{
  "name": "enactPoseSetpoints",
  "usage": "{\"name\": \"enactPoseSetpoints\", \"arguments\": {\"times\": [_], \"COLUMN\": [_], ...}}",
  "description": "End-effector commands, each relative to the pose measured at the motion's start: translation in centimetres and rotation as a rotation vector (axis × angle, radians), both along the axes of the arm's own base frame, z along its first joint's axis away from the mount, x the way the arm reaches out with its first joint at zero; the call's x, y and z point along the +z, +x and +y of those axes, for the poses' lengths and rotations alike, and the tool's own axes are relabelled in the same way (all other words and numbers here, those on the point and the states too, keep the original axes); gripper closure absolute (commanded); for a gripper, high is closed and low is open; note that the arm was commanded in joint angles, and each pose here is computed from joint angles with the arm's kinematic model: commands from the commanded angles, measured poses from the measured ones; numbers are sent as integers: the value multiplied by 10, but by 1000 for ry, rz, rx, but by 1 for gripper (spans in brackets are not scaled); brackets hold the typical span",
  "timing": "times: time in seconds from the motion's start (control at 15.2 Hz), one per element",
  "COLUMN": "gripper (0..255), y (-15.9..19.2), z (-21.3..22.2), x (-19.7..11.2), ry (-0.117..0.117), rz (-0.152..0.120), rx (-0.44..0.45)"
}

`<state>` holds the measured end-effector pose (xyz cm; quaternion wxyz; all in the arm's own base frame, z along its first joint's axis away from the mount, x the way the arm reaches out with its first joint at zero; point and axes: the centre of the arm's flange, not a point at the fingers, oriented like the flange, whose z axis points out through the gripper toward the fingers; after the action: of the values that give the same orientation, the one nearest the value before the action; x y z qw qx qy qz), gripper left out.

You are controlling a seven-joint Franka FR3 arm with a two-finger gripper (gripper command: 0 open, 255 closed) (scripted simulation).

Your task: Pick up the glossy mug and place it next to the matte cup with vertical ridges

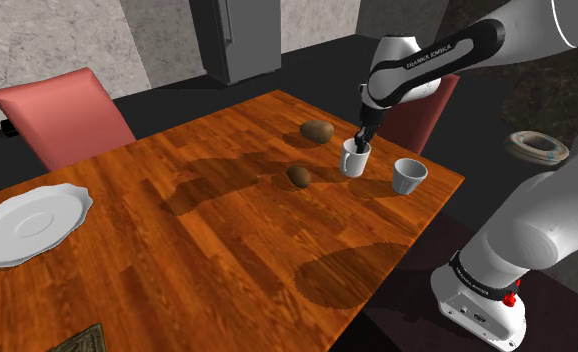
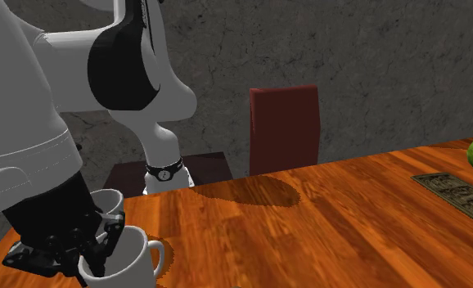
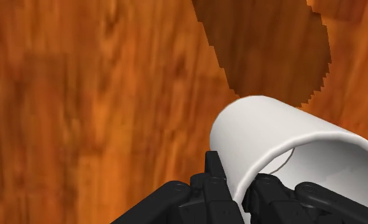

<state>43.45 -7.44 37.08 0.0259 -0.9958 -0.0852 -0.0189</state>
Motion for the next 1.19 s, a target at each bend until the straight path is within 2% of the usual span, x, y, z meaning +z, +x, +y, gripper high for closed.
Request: {"name": "enactPoseSetpoints", "arguments": {"times": [0.0, 0.46, 0.53, 0.86, 1.12], "gripper": [255, 255, 0, 0, 0], "y": [0, 0, 0, 0, -2], "z": [0, 0, 0, 0, -2], "x": [-11, -11, -11, -11, 39], "ry": [0, 0, 0, 0, 0], "rz": [-1, -1, -1, -1, -1], "rx": [0, 0, 0, 0, 0]}}
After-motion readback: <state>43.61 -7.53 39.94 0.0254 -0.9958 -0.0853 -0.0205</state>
